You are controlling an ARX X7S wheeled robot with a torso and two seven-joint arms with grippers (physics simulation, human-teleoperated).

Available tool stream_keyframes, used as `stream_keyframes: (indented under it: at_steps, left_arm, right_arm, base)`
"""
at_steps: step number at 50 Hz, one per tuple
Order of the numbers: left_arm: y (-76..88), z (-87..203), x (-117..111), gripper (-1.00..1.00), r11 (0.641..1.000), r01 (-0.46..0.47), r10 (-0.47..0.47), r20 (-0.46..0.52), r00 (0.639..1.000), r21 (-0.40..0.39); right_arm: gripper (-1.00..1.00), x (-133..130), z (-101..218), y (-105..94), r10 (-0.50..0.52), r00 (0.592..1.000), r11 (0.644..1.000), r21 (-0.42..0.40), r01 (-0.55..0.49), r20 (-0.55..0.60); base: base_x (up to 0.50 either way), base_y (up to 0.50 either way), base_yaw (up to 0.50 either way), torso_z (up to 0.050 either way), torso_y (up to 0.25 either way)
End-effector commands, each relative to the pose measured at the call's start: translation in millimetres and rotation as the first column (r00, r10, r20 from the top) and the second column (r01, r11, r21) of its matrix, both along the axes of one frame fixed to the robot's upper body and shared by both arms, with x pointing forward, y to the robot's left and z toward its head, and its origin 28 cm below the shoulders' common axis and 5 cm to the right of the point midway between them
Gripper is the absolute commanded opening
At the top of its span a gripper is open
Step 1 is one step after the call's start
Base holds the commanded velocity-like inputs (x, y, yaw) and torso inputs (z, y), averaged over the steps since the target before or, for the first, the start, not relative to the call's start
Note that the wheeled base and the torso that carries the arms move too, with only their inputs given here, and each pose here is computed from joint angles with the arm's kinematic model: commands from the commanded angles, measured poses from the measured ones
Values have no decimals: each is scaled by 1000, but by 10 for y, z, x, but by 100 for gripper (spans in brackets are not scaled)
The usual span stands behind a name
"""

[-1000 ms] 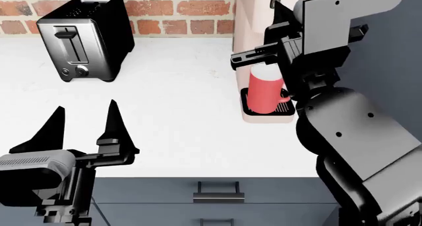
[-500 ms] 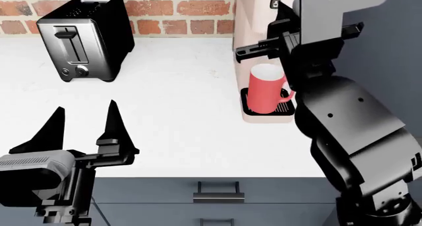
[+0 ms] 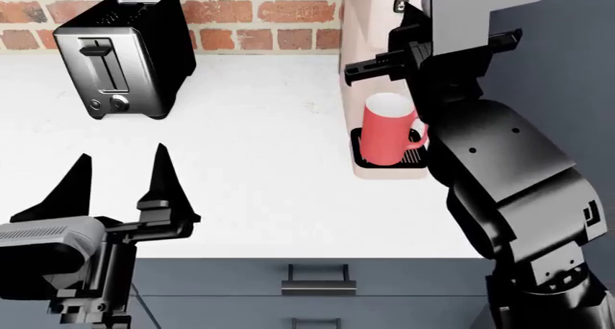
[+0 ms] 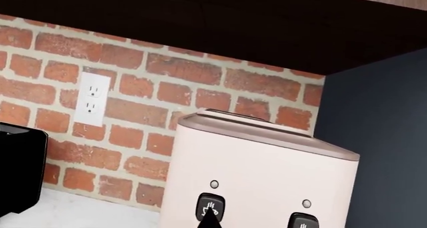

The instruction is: Pick the mug from the cabinet, place it under the coffee machine dispenser, and press the start button.

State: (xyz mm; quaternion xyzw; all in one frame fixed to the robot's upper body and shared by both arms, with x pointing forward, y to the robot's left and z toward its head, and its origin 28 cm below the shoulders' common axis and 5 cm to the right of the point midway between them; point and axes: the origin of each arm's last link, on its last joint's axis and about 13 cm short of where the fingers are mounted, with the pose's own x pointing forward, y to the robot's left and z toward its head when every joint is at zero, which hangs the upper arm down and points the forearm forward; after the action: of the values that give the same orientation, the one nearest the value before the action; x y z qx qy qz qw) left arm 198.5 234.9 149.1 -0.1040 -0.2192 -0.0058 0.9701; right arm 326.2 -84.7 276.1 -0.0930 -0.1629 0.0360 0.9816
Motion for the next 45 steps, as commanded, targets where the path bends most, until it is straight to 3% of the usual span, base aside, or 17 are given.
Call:
stream_keyframes:
  at_steps: [1, 45]
  left_arm:
    - [7, 7, 5, 100, 1000, -2, 2, 1, 1000, -3]
    - [9, 0, -2, 100, 1000, 2, -2, -5, 1000, -8]
  right_arm:
    - [-100, 52, 10, 12, 3, 1000, 1000, -2, -3, -3]
    - [-100, 220, -14, -25, -6, 998, 1000, 27, 8, -54]
  base:
    - [0, 0, 0, 0, 0]
    - [1, 0, 0, 0, 0]
